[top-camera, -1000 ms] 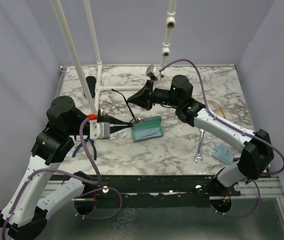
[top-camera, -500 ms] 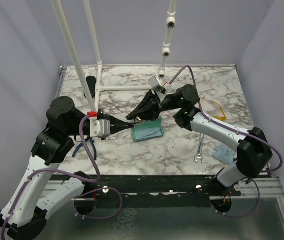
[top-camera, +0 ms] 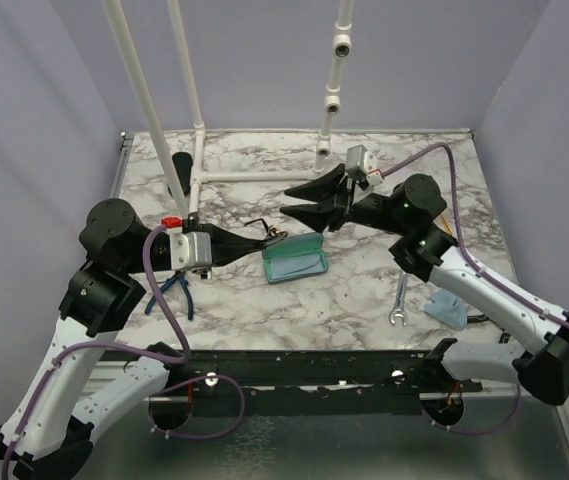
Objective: Organize the sunglasses
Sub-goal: Fold the sunglasses at the center of the board.
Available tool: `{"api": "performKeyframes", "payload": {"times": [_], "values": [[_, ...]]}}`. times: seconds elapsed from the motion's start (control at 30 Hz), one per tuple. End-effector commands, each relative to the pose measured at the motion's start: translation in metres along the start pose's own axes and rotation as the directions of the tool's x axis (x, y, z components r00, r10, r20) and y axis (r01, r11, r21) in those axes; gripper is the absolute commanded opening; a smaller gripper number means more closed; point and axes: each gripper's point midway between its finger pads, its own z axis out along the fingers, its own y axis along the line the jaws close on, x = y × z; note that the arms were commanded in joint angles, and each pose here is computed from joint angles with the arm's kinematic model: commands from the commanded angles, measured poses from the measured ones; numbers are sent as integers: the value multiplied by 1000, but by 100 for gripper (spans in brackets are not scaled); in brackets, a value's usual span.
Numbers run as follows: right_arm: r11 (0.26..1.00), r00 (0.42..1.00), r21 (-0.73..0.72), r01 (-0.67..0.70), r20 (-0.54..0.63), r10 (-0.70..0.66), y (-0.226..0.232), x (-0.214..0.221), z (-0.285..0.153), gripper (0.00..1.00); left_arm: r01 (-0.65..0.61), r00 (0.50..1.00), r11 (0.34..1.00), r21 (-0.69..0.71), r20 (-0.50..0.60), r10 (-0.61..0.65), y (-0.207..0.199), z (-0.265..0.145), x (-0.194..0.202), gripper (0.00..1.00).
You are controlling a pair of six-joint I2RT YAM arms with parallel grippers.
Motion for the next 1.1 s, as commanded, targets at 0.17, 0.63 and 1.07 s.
{"api": "performKeyframes", "payload": {"times": [0.17,0.63,1.07], "values": [[898,985,425,114,-168,-46,-51,40,-66,71,7,998,970,-241,-55,-20,41,-8,11,0],[943,960,329,-49,277,-47,-9,3,-20,100,54,993,908,-416,-76,-94,75,-12,34,0],[942,962,333,-45,267,-48,-29,9,28,100,54,992,897,-438,-82,-99,82,-11,38,0]]}}
